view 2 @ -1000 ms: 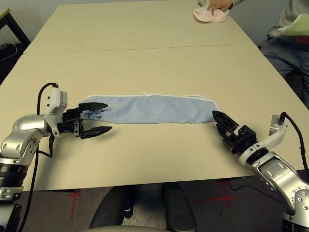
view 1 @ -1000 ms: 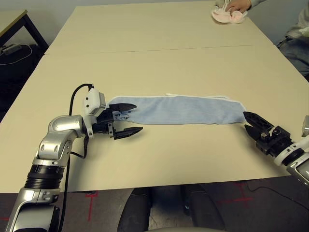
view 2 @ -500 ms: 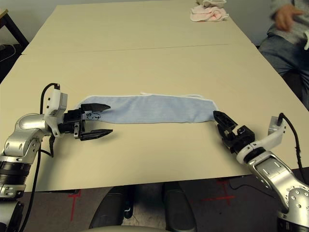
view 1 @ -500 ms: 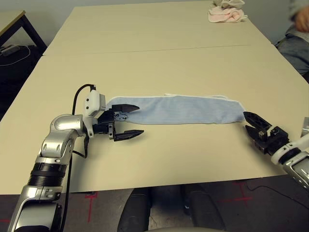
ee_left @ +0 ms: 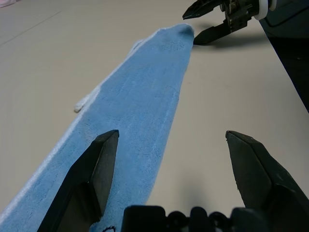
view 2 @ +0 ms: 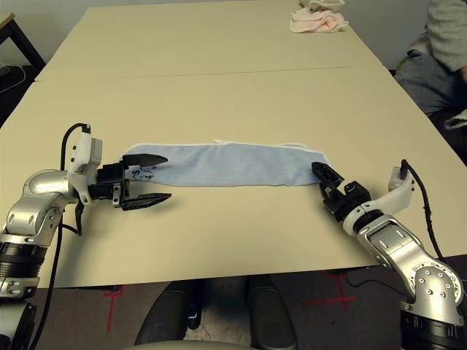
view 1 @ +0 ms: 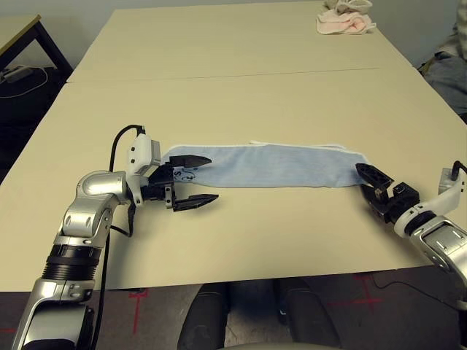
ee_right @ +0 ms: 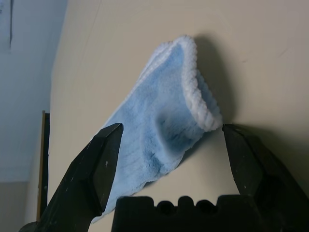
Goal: Fold the towel and set it aside.
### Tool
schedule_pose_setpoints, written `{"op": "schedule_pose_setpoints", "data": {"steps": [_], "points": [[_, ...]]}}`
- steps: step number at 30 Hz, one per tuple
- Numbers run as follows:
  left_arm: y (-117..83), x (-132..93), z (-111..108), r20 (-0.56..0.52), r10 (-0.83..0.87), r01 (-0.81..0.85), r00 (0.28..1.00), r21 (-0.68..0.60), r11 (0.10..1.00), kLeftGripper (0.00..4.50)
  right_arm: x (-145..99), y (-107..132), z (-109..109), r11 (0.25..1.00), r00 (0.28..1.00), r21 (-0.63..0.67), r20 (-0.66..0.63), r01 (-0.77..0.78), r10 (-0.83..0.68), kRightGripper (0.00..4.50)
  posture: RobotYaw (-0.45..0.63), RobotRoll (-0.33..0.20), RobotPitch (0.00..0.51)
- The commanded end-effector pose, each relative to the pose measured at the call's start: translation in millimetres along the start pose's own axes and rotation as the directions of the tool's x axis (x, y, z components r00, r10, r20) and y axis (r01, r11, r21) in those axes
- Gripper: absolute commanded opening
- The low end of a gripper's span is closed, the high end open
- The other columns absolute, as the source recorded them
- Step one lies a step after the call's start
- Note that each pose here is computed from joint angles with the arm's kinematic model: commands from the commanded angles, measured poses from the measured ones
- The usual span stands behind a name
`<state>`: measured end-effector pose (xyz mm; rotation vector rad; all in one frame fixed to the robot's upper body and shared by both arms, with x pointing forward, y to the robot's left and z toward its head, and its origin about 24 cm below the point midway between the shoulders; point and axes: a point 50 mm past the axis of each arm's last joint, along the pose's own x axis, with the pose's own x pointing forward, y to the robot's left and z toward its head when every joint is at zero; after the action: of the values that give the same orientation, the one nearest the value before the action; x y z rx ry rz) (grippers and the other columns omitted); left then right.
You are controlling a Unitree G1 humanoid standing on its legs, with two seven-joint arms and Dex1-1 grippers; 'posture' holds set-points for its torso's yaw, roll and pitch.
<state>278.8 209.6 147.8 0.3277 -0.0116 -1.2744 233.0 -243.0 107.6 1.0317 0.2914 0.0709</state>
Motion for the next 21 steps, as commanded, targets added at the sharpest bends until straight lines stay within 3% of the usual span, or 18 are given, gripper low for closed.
{"op": "schedule_pose_setpoints", "data": {"steps": [1,9,11,14,21], "points": [[-1,1,1,-0.003,-0.014,0.014,1.000,-0.001,1.000,4.49,0,-2,3,1.000,0.999,0.005,0.027,0.027,-0.027,4.49,0.03,0.000,0.161],[-1,0,-1,-0.008,-0.015,0.014,1.000,-0.003,1.000,4.49,12,6,1,0.998,0.997,-0.045,0.055,0.053,-0.050,4.49,0.03,0.000,0.160],[-2,0,-1,-0.009,-0.014,0.014,1.000,-0.005,1.000,4.50,14,7,-1,0.996,0.996,-0.055,0.056,0.067,-0.063,4.13,0.03,0.000,0.161],[-2,0,-2,-0.012,-0.012,0.012,1.000,-0.008,1.000,4.50,15,9,-4,0.993,0.995,-0.075,0.052,0.093,-0.090,3.27,0.03,0.000,0.161],[-3,-1,-2,-0.018,-0.006,0.006,1.000,-0.012,1.000,4.50,14,14,-2,0.992,0.994,-0.082,0.066,0.093,-0.088,0.50,0.03,0.000,0.161]]}}
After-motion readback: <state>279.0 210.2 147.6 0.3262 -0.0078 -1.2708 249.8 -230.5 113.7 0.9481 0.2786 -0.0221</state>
